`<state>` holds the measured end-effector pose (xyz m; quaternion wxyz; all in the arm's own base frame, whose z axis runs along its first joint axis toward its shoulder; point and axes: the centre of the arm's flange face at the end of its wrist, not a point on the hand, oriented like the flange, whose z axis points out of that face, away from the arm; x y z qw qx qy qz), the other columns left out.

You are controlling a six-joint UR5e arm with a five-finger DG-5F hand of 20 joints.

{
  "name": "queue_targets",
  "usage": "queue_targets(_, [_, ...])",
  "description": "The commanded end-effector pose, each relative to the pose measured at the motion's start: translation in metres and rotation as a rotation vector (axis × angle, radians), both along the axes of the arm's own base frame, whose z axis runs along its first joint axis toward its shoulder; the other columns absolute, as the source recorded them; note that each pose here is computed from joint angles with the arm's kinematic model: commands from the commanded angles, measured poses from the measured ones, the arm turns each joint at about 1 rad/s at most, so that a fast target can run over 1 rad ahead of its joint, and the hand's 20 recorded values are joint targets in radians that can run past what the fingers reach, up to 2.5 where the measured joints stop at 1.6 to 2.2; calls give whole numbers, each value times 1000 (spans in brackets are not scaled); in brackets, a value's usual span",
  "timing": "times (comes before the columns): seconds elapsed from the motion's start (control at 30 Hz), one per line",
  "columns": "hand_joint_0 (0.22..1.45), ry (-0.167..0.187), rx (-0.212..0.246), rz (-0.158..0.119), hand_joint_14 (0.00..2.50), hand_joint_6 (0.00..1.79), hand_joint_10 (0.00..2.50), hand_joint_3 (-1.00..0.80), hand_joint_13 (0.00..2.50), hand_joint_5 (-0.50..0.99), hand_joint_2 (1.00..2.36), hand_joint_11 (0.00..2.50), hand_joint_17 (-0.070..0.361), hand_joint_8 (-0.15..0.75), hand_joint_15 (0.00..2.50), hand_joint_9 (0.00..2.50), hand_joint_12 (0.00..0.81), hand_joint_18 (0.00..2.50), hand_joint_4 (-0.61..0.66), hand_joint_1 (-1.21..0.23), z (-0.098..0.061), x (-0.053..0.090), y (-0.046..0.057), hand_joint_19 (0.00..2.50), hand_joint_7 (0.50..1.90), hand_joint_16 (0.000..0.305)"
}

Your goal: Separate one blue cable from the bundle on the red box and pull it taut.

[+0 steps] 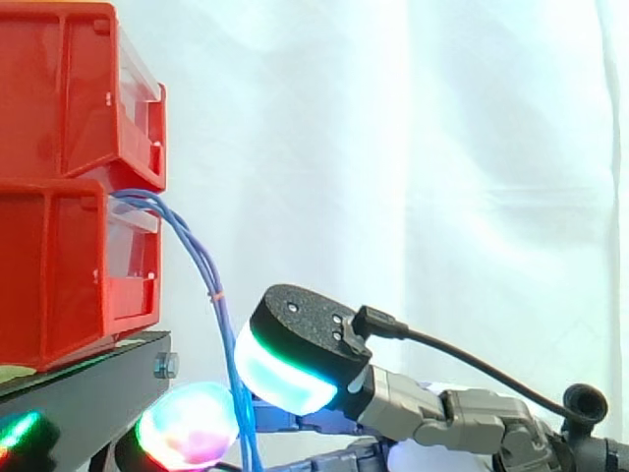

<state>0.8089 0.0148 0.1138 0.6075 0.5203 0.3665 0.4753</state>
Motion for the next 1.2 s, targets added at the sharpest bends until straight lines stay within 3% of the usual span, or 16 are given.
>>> queue_targets(0.0, [572, 5, 4, 0, 13, 502, 8, -486, 650, -28, 1000, 169, 120, 249, 328, 807, 392, 571, 94, -687, -4, -3, -3, 516, 1234, 53])
queue_targets(0.17, [576, 5, 21, 7, 13, 501, 7, -482, 656, -24, 1001, 172, 120, 248, 337, 811, 390, 576, 88, -678, -4, -4, -6, 523, 1284, 54])
queue_targets(0.3, [572, 3, 47, 35, 13, 501, 7, -479, 658, -26, 1001, 175, 121, 254, 336, 807, 392, 579, 93, -669, -3, -4, -9, 530, 1281, 54])
queue_targets(0.43, [568, 21, 40, 46, 14, 501, 7, -480, 662, -27, 1001, 175, 122, 255, 343, 811, 392, 583, 96, -663, 12, -6, -14, 531, 1268, 54])
queue_targets(0.63, [562, 75, 33, 34, 14, 501, 7, -477, 667, -29, 1002, 178, 123, 257, 341, 805, 393, 590, 108, -649, 30, -12, -24, 529, 1264, 55])
queue_targets(1.0, [558, 84, 26, 33, 14, 501, 8, -470, 678, -30, 1002, 187, 124, 261, 351, 797, 399, 599, 138, -632, 51, -15, -36, 535, 1264, 55])
queue_targets(1.1, [558, 77, 20, 29, 14, 501, 7, -470, 679, -30, 1002, 182, 125, 259, 356, 799, 399, 601, 146, -629, 69, -16, -40, 536, 1272, 55])
queue_targets(1.17, [557, 82, 14, 28, 14, 501, 8, -468, 681, -29, 1002, 189, 125, 263, 356, 801, 399, 603, 140, -629, 72, -17, -40, 536, 1280, 56])
